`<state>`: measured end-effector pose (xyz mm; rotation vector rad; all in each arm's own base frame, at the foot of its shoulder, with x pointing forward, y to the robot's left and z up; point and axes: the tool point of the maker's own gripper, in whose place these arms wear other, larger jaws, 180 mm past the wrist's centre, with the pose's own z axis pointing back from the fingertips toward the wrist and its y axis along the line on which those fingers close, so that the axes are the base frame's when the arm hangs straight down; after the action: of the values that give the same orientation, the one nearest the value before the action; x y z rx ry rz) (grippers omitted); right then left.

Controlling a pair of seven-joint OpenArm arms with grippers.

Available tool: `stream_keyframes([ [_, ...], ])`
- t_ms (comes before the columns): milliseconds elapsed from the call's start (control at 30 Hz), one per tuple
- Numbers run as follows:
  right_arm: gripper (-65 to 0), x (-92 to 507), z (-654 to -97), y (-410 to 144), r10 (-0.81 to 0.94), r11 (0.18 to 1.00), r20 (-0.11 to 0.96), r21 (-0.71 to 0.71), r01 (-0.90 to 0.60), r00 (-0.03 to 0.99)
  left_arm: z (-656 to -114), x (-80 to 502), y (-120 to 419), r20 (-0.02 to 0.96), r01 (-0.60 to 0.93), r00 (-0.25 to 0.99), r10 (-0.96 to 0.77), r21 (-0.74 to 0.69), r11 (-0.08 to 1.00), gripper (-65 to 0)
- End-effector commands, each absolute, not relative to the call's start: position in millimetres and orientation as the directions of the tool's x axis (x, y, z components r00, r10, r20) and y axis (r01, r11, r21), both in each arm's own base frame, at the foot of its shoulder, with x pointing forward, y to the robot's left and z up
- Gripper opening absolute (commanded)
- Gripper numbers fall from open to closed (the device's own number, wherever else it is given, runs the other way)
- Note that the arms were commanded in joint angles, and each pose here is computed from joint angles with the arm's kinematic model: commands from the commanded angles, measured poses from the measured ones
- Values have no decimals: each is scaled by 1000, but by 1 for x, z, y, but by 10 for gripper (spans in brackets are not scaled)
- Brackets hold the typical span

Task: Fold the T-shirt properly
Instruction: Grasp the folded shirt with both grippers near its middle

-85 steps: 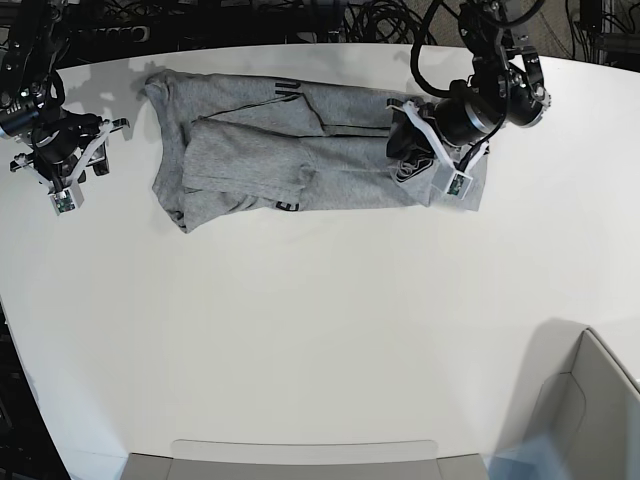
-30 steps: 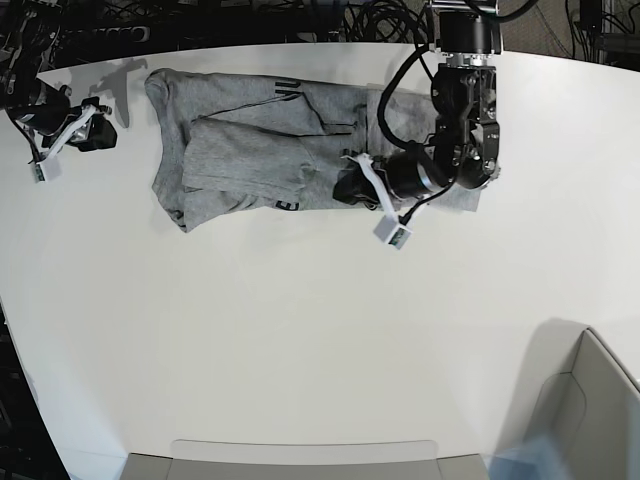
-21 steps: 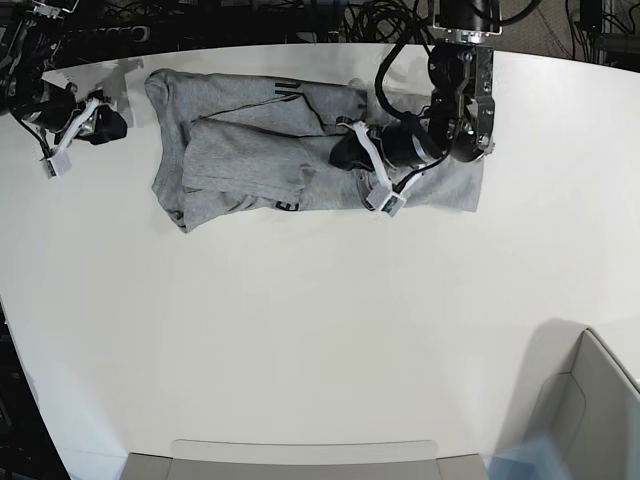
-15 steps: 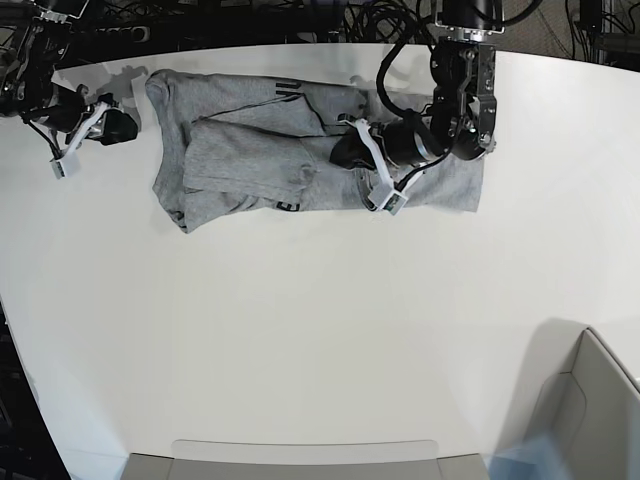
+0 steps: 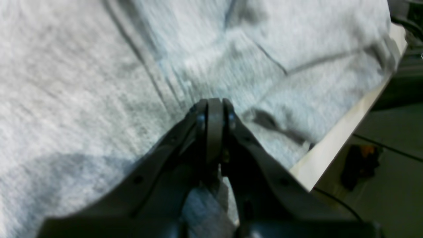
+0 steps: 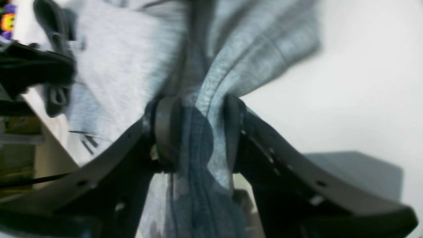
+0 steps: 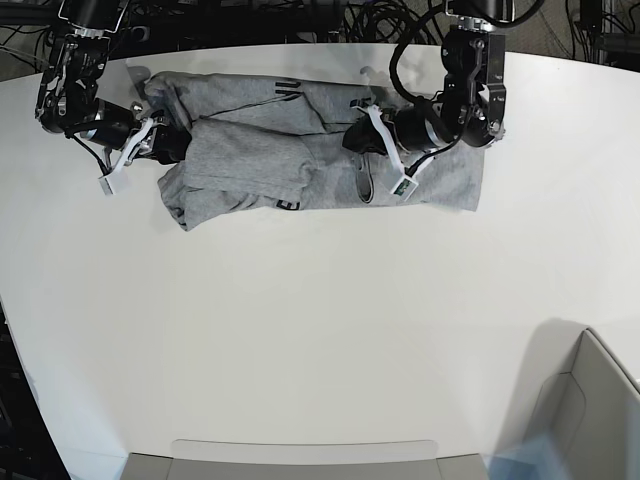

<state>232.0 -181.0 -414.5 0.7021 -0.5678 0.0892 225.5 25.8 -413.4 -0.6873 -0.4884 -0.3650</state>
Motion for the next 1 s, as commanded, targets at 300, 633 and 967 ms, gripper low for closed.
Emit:
stream_keyframes([
  [300, -425, 214, -430, -144, 55, 728, 470, 585, -358, 881, -391, 227, 25, 603, 520, 780, -170, -472, 712, -650],
  [633, -541, 229, -446, -105, 332, 757, 492, 370, -539, 805, -370, 227, 23, 652, 560, 735, -184, -431, 707, -650],
  [967, -650, 248, -445, -132, 352, 827, 463, 252, -502, 813, -348, 216, 23, 698, 596, 687, -201, -384, 705, -650],
])
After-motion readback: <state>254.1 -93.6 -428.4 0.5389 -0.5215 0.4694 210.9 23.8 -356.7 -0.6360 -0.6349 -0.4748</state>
